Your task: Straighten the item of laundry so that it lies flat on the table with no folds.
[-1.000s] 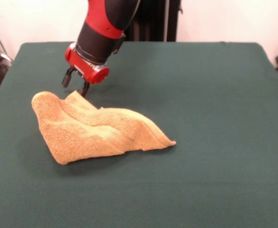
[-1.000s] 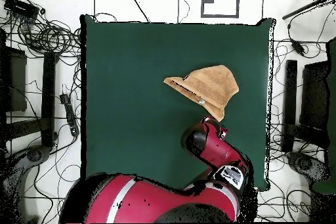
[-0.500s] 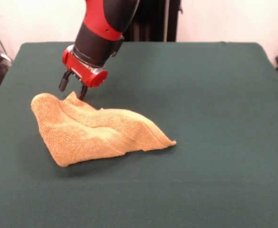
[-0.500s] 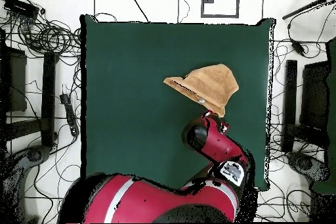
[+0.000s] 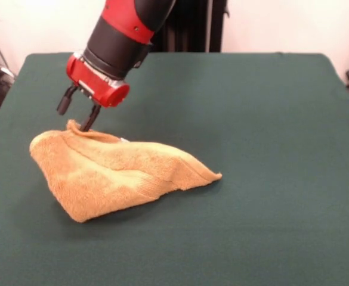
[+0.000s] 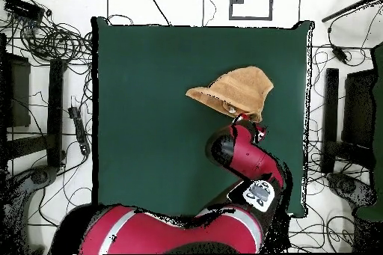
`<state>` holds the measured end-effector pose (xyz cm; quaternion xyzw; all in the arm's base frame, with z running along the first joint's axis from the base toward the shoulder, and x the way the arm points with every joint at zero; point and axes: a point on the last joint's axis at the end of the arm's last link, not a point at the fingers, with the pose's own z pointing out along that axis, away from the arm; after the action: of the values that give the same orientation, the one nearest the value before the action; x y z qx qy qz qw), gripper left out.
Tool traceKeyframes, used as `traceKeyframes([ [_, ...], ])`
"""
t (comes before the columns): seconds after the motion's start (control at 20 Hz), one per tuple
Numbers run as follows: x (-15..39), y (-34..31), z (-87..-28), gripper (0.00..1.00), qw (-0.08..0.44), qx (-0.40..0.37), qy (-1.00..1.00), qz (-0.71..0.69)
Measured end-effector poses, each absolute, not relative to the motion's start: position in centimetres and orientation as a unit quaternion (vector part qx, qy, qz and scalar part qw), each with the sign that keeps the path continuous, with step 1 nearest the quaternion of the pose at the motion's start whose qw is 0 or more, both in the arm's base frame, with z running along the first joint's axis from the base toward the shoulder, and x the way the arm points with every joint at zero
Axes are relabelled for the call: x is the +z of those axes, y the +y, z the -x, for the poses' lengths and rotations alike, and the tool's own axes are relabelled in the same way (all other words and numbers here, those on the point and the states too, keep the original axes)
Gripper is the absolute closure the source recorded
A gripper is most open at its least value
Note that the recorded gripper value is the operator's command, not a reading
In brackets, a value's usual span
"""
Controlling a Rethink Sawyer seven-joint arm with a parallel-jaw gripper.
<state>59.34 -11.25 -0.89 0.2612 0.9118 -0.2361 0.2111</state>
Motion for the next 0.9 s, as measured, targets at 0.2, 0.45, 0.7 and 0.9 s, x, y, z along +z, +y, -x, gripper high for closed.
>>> traceKeyframes([
  [0.2, 1.3, -11.0, -61.4, 0.00, 0.264, -0.245, 0.903, -0.234],
  [0.45, 3.0, -11.0, -63.5, 0.00, 0.308, -0.245, 0.892, -0.222],
  [0.7, 3.4, -11.2, -64.3, 0.00, 0.317, -0.243, 0.890, -0.221],
  [0.9, 3.5, -11.5, -64.5, 0.00, 0.320, -0.243, 0.888, -0.223],
])
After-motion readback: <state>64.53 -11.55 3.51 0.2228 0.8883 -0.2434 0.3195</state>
